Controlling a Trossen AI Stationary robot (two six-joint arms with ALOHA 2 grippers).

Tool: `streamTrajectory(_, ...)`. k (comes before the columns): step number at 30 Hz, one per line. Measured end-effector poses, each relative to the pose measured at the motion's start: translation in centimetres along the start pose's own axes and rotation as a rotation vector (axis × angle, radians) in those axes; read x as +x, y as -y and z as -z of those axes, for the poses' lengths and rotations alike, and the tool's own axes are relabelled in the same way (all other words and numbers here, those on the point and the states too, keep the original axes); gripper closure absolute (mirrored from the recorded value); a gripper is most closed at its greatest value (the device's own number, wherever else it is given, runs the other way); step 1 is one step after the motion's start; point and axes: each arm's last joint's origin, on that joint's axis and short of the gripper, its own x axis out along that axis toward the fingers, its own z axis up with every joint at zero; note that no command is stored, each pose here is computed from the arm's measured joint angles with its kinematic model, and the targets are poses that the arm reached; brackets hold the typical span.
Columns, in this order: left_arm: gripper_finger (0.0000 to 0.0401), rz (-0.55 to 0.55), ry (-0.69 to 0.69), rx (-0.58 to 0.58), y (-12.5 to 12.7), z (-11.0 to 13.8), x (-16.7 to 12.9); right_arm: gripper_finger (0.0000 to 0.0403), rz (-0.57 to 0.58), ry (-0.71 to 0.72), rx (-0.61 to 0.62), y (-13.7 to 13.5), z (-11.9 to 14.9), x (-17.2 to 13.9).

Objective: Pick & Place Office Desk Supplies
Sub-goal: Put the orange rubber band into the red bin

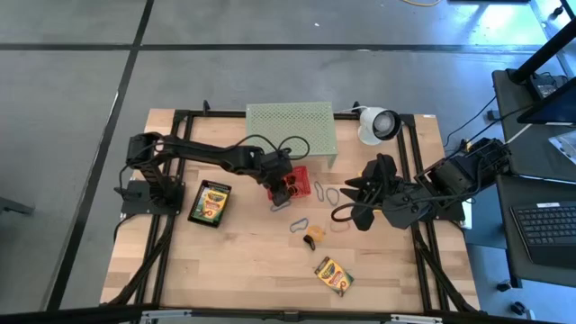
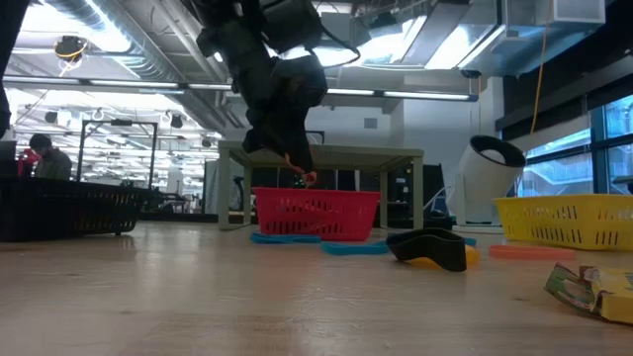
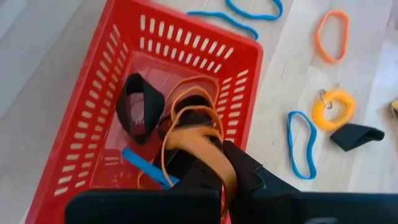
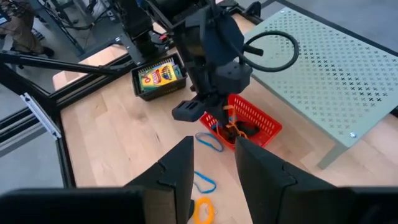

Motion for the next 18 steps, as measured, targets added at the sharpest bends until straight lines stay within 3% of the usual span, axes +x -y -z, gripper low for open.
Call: streamTrajectory(18, 0.04, -0.013, -0.002, -0.025, 0.21, 0.15, 0.02, 0.0284, -0.002, -0.001, 0.017, -0.03, 0.03, -0.02)
